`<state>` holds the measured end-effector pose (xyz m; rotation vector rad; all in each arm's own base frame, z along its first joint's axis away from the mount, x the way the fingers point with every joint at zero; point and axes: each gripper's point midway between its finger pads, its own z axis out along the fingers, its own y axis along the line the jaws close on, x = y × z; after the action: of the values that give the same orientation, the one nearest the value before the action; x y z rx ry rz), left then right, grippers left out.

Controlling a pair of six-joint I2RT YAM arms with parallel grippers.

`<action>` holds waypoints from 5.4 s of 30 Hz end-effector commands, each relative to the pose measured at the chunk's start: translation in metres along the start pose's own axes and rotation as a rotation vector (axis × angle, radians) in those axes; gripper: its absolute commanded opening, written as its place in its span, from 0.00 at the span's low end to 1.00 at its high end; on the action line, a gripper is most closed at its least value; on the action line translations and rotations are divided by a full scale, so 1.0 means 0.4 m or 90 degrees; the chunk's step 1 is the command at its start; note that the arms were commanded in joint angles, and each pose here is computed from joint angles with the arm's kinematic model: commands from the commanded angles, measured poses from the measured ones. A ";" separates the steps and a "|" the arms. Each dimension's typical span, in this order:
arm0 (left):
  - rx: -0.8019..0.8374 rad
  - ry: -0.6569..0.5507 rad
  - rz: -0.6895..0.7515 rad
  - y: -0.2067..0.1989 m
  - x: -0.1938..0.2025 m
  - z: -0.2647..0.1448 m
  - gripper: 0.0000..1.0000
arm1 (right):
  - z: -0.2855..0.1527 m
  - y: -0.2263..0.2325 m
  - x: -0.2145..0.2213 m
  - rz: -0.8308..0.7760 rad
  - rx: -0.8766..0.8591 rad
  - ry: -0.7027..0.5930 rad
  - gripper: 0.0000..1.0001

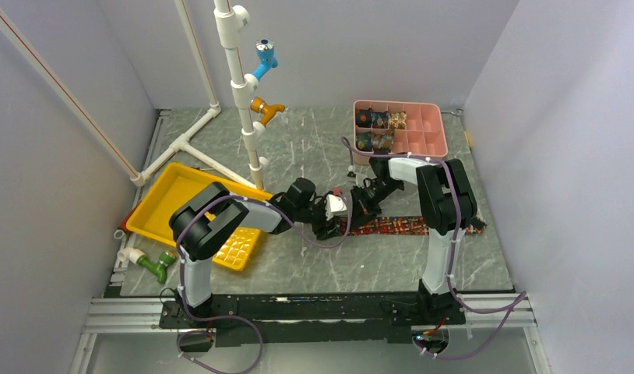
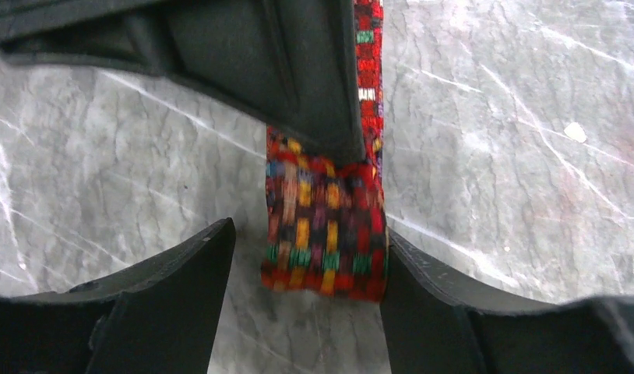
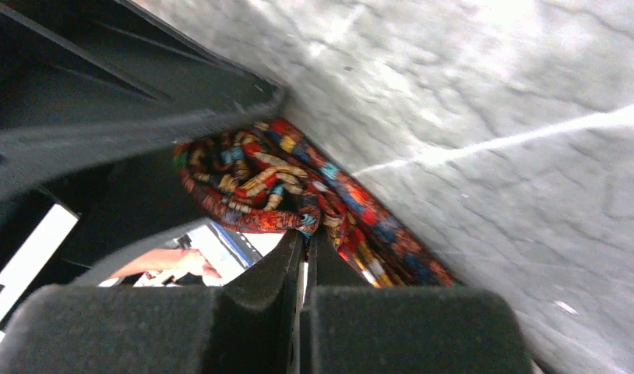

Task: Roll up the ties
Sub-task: Roll the tie at the center of the board.

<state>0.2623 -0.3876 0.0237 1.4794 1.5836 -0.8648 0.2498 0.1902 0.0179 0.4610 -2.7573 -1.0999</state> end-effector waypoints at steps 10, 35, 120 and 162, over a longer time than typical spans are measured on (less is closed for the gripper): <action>0.042 -0.140 -0.028 -0.071 0.012 -0.014 0.80 | 0.037 -0.213 0.040 0.014 0.186 0.059 0.00; 0.034 0.185 -0.092 -0.107 0.237 -0.011 0.12 | -0.129 0.017 -0.016 -0.066 -0.004 -0.070 0.47; 0.044 0.279 -0.147 -0.117 0.282 0.028 0.07 | -0.054 0.040 -0.015 -0.014 -0.043 -0.037 0.48; 0.027 -0.140 -0.025 -0.060 0.058 0.160 0.55 | 0.003 -0.228 0.021 0.096 0.113 0.062 0.00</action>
<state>0.2491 -0.4454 0.0231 1.2900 1.2680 -1.0965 0.2457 0.1623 0.0248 0.1100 -2.5606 -1.1363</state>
